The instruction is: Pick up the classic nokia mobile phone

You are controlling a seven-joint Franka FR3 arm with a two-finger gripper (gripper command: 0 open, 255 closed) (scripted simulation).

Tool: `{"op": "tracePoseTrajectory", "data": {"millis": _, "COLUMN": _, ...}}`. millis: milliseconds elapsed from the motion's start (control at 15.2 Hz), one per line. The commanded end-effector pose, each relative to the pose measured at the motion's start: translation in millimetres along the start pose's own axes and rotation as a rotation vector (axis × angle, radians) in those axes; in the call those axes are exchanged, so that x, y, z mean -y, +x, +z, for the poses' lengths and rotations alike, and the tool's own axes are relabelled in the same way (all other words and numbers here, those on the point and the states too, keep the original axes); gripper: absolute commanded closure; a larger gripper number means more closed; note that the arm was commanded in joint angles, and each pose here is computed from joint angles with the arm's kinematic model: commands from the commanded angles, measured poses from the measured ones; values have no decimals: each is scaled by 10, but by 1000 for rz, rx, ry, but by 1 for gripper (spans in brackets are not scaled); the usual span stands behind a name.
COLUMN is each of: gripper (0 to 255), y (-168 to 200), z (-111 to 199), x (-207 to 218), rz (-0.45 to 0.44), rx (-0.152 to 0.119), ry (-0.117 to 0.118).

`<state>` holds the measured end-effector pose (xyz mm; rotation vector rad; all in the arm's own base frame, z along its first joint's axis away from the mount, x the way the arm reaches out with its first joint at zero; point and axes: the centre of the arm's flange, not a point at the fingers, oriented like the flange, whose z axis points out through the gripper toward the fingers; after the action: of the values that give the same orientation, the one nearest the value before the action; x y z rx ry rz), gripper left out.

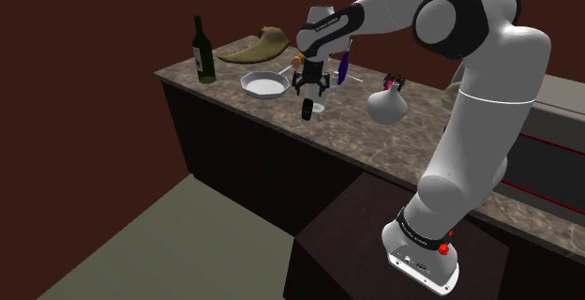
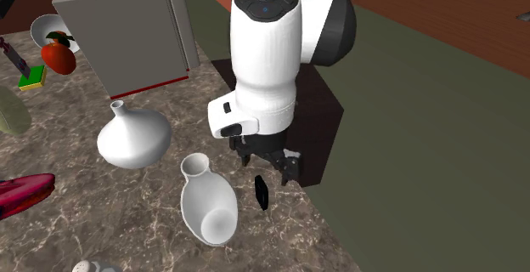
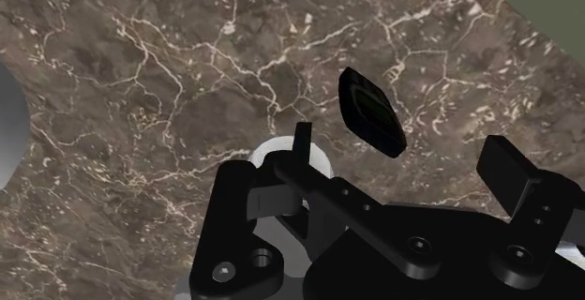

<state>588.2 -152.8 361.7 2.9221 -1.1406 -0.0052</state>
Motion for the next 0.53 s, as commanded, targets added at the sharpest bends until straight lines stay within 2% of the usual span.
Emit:
{"op": "tracePoseTrajectory", "data": {"millis": 0, "gripper": 0, "y": 88, "z": 122, "x": -33, "rz": 22, "rx": -3, "ry": 1}}
{"op": "tracePoseTrajectory", "data": {"millis": 462, "gripper": 0, "y": 88, "z": 470, "x": -31, "rz": 22, "rx": -3, "ry": 1}}
